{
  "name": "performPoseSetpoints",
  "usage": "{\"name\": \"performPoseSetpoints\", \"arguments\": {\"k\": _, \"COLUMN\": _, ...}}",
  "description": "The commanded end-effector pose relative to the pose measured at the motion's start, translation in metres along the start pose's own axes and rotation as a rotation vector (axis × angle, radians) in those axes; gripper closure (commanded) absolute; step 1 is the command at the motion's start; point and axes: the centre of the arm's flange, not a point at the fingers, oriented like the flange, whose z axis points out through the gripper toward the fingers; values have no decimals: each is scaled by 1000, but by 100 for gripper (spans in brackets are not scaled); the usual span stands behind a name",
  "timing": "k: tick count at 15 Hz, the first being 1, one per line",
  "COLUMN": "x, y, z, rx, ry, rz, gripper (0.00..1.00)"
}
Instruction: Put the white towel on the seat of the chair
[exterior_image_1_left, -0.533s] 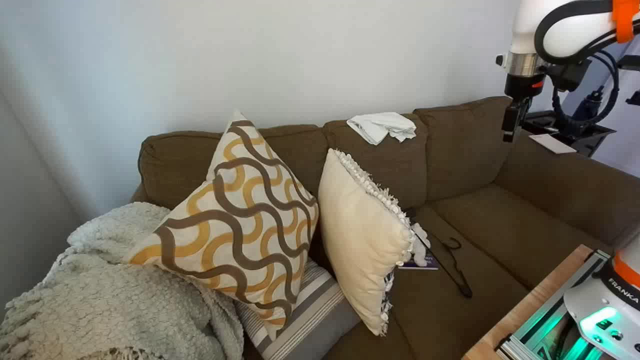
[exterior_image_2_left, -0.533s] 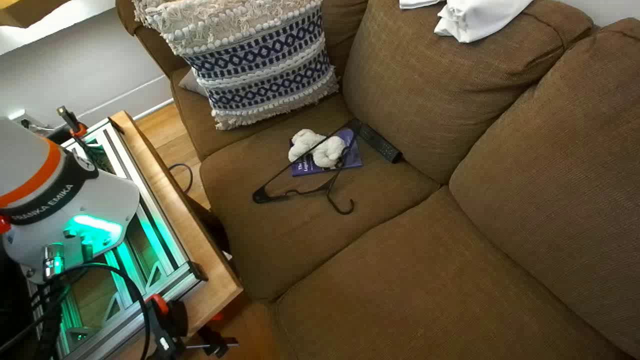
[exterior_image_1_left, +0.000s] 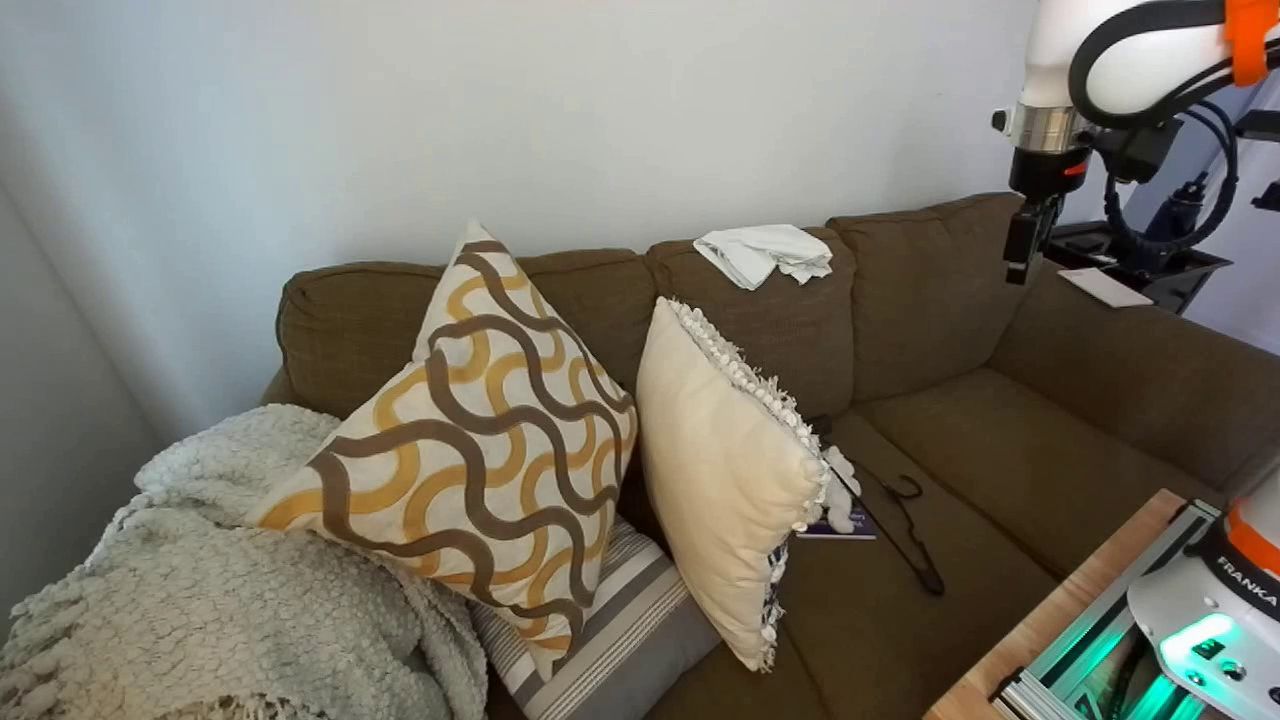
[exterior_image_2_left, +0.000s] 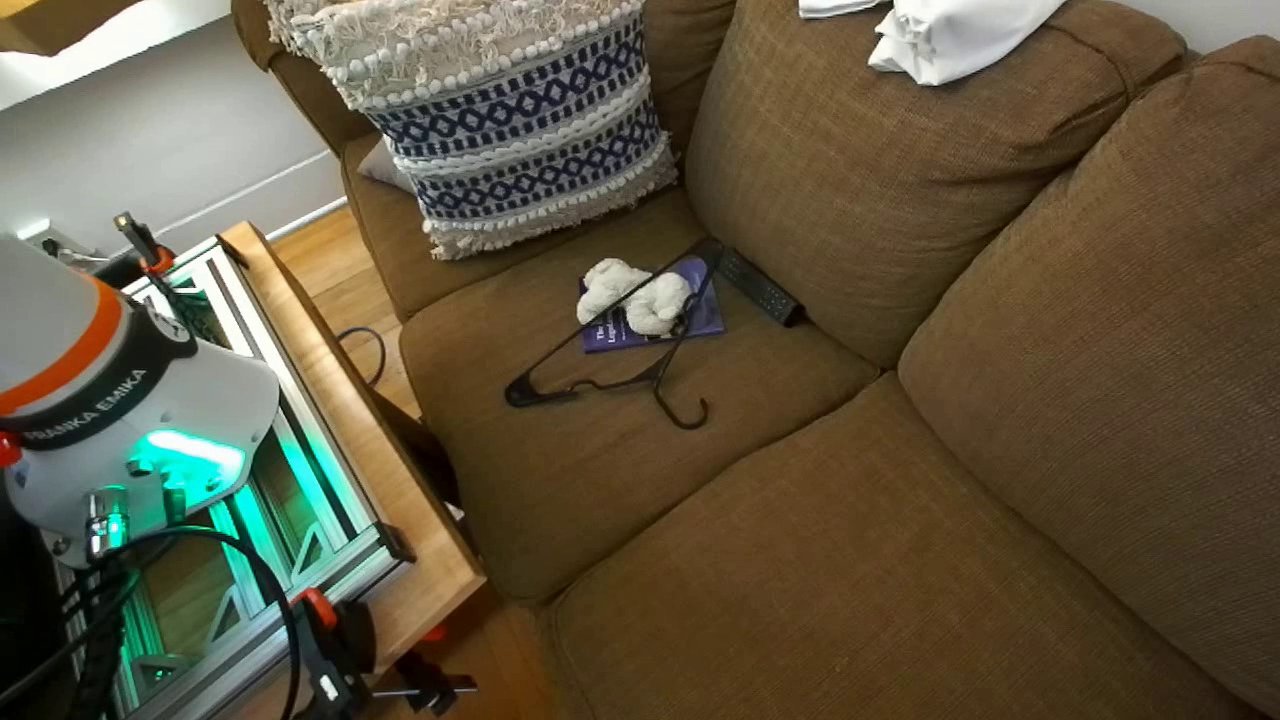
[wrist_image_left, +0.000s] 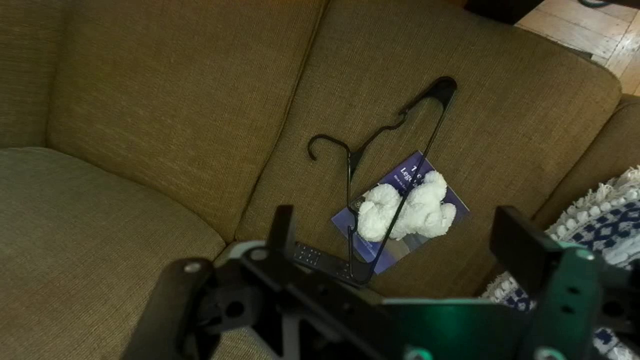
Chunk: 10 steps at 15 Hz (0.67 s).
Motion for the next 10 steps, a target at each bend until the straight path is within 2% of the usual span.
{"name": "performPoseSetpoints", "arguments": {"k": 1, "x": 6, "y": 7, "z": 2, "rx": 11, "ry": 34, "rz": 61, "gripper": 0}}
{"name": "performPoseSetpoints", "arguments": {"k": 2, "x": 11, "y": 16, "z": 2, "rx": 40, "ry": 86, "rz": 115, "gripper": 0}}
{"name": "performPoseSetpoints", "arguments": {"k": 6, "x": 31, "y": 61, "z": 9, "rx": 68, "ry": 255, "rz": 274, "gripper": 0}}
{"name": "performPoseSetpoints", "arguments": {"k": 10, "x": 56, "y": 118, "z": 21, "rx": 132, "ry": 453, "rz": 348, "gripper": 0}}
